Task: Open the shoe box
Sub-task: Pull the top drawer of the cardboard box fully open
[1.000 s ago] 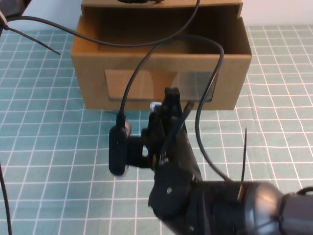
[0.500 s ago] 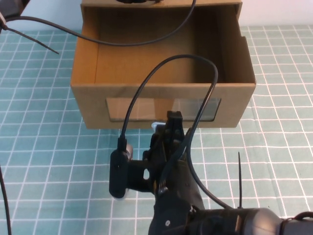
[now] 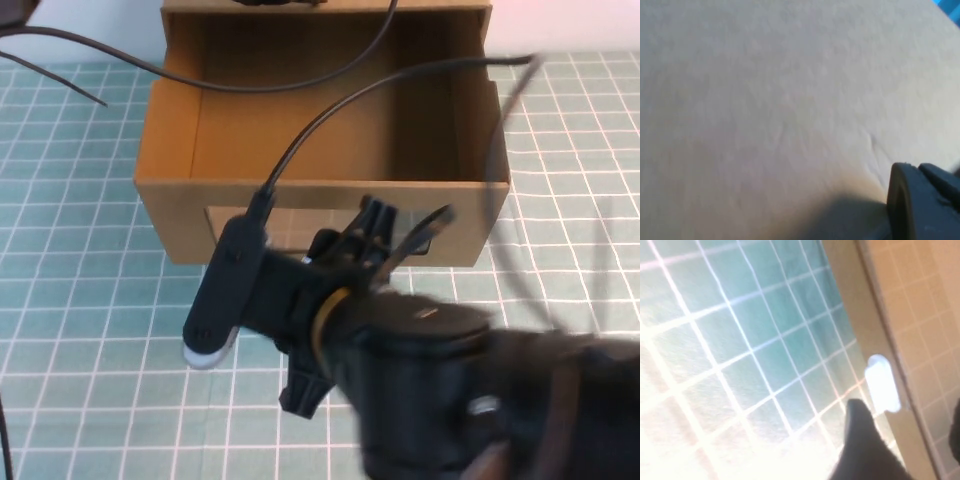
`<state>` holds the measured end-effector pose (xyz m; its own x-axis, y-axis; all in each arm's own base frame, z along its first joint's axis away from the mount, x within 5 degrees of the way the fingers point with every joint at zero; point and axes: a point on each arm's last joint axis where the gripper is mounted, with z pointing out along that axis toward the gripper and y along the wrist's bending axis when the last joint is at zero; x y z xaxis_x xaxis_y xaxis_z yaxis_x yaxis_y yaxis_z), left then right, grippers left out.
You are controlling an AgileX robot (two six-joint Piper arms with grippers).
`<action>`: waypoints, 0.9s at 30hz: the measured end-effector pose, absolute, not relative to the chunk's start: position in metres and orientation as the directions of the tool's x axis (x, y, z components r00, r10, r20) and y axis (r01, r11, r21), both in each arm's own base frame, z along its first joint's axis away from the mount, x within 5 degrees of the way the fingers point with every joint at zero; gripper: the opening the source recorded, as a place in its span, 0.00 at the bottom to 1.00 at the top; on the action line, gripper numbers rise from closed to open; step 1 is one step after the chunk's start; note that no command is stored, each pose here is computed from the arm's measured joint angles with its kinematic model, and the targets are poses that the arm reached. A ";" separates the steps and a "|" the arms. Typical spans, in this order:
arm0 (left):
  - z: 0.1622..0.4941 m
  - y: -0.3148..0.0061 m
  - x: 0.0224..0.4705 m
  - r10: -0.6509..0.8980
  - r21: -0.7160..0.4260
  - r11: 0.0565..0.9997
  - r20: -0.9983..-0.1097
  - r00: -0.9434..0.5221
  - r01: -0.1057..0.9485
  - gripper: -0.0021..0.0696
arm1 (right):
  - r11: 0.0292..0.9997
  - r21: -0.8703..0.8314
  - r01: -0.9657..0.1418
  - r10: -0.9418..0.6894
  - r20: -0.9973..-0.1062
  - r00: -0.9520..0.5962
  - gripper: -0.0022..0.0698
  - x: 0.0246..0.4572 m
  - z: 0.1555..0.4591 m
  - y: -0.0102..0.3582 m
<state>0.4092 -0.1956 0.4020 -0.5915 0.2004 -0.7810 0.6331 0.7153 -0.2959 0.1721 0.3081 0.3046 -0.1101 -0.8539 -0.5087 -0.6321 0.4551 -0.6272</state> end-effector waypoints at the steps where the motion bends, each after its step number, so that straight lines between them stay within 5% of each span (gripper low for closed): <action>1: 0.404 -0.194 0.406 0.208 -0.290 0.720 -0.776 -0.596 0.630 0.02 | 0.469 -0.601 -0.647 -0.839 -0.533 -0.113 0.50 0.169 0.313 0.304; 9: 0.458 -0.166 0.356 0.241 -0.211 0.772 -0.776 -0.583 0.599 0.02 | 0.582 -0.460 -0.671 -0.692 -0.713 -0.112 0.46 0.142 0.388 0.249; 14: 0.503 -0.138 0.305 0.275 -0.099 0.814 -0.802 -0.531 0.572 0.02 | 0.637 -0.475 -0.608 -0.683 -0.713 -0.159 0.24 0.130 0.418 0.198; 18: 0.529 -0.117 0.269 0.278 -0.019 0.844 -0.839 -0.468 0.535 0.02 | 0.667 -0.489 -0.562 -0.692 -0.686 -0.225 0.06 0.120 0.433 0.156; 27: 0.507 -0.089 0.195 0.339 0.008 0.837 -0.794 -0.505 0.548 0.02 | 0.743 -0.400 -0.537 -0.595 -0.761 -0.257 0.02 0.089 0.409 0.071</action>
<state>0.1953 -0.0887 0.5067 -0.5053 0.3387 -0.7937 0.5478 0.8366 0.0082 0.0885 0.0707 0.4087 -0.2570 -0.5954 -0.7612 -0.5367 0.7430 -0.3999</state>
